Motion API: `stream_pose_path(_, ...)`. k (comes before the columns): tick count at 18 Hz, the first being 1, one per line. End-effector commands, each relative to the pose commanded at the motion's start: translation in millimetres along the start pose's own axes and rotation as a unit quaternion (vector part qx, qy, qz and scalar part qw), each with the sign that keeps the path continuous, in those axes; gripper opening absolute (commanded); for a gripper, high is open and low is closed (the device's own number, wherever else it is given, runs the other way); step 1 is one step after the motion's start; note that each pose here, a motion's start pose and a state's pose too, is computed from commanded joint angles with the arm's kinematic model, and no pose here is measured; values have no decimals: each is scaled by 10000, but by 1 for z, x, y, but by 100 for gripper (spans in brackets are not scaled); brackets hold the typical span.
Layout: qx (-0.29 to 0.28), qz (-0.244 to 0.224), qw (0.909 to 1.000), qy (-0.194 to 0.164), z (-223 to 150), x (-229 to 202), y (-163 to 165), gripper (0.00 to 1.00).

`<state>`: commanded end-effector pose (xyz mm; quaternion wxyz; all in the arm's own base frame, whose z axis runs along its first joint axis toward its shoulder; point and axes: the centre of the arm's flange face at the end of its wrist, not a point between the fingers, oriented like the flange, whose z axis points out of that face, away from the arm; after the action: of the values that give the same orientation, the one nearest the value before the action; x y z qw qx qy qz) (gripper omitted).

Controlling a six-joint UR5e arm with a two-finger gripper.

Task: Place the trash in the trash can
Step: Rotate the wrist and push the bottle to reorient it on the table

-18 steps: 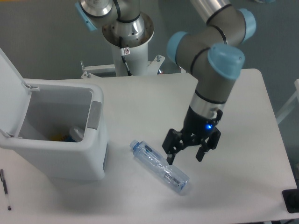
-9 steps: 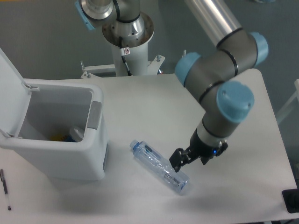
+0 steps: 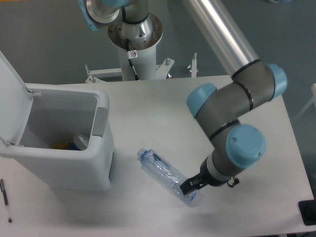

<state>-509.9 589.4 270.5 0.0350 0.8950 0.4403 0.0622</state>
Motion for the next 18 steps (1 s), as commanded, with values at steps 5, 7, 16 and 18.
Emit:
stream_pose_path(5, -45, -95, 9999, -47, 3, -1, -2, 100)
stream_pose_path(7, -60, -158, 9998, -48, 6, -1, -3, 100)
stream_pose_path(16, -279, -202, 9975, -611, 48, 23, -3, 100)
stream_pose_path(18, -339, -178, 9968, -703, 58, 29, -3, 100)
